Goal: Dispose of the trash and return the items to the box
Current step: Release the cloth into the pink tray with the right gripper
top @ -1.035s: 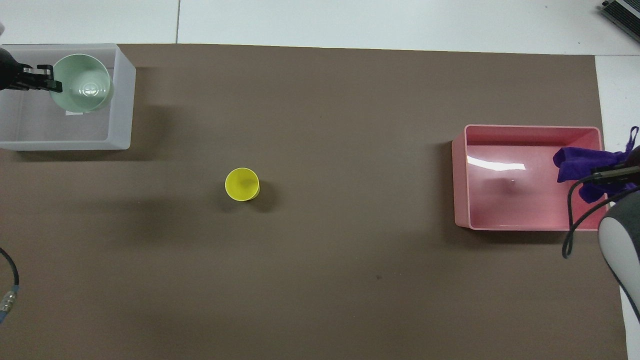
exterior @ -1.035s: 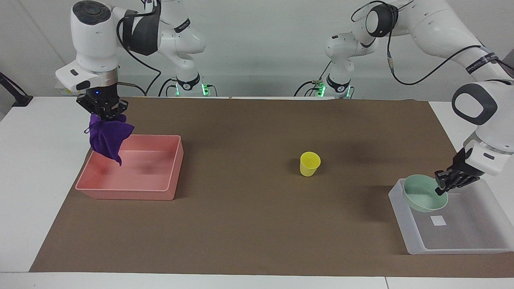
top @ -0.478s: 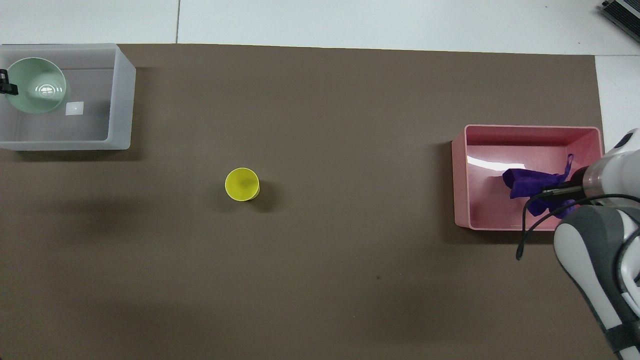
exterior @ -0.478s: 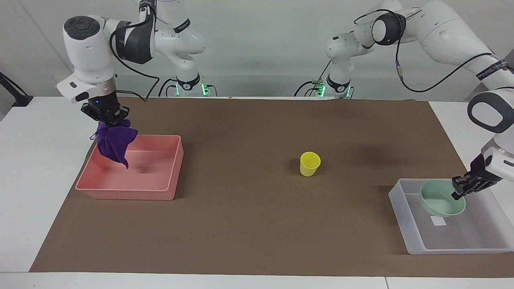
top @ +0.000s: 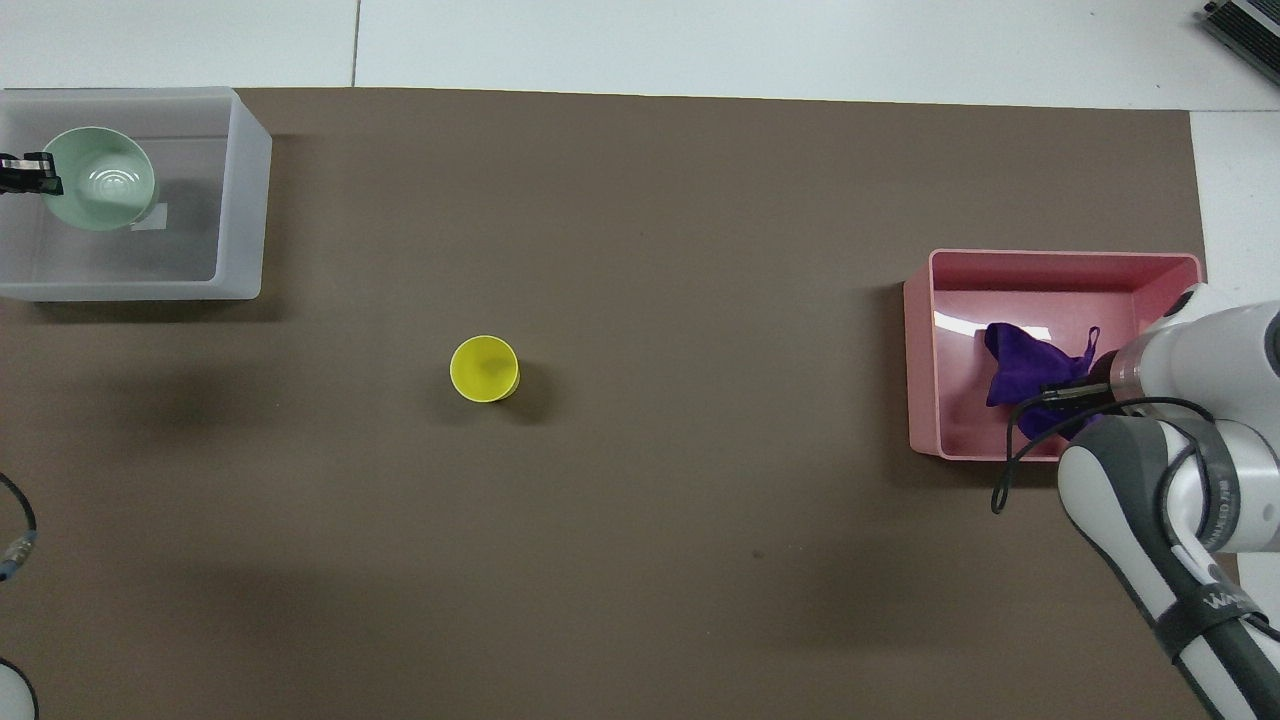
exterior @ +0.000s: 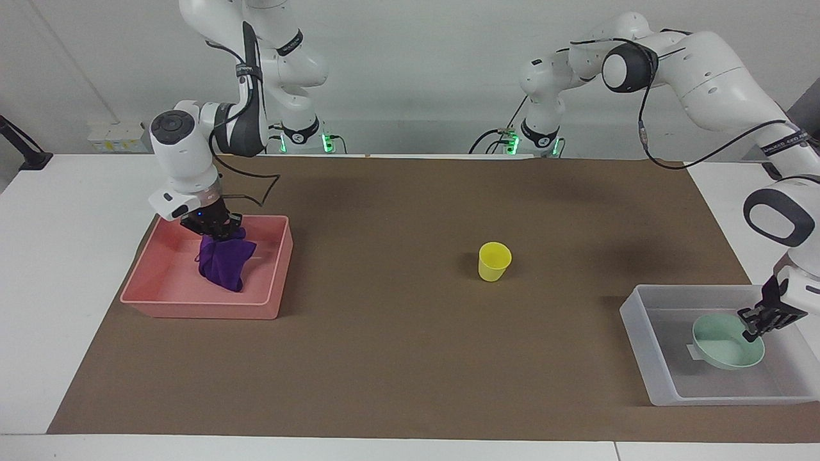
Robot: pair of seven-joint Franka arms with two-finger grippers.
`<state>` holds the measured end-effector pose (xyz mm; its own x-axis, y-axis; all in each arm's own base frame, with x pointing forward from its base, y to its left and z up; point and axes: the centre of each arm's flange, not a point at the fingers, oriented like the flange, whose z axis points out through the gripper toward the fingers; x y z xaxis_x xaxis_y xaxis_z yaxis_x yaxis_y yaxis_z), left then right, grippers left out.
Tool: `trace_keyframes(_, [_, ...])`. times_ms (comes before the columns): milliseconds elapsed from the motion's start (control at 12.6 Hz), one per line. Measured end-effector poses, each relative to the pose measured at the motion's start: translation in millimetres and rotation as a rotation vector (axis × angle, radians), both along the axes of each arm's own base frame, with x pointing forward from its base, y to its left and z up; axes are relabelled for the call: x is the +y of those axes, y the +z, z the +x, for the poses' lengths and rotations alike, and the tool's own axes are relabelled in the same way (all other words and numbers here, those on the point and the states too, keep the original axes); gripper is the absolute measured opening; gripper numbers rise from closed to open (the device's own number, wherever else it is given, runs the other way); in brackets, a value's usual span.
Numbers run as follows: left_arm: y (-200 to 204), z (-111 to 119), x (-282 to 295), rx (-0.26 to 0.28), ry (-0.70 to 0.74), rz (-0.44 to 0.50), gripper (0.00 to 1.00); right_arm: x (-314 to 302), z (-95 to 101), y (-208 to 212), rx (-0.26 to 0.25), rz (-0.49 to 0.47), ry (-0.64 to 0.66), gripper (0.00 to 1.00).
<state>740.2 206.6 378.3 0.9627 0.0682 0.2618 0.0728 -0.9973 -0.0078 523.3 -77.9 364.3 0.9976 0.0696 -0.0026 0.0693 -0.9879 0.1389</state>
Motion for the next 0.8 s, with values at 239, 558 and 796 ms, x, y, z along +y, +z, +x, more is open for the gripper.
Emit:
trace_keyframes(239, [-20,-8,9,0.009,0.016,-0.002,0.02,-1,4.3,-9,-0.018,0.002,-0.015,0.15])
trace_keyframes(558, [-36,-19,5,0.012,0.019,-0.007,0.09,1,12.1,7,-0.033,-0.003,-0.018,0.6])
trace_keyframes(796, [-23,-20,1,0.011,0.013,-0.011,0.51,9,28.0,68,-0.019,-0.014,-0.084,0.99])
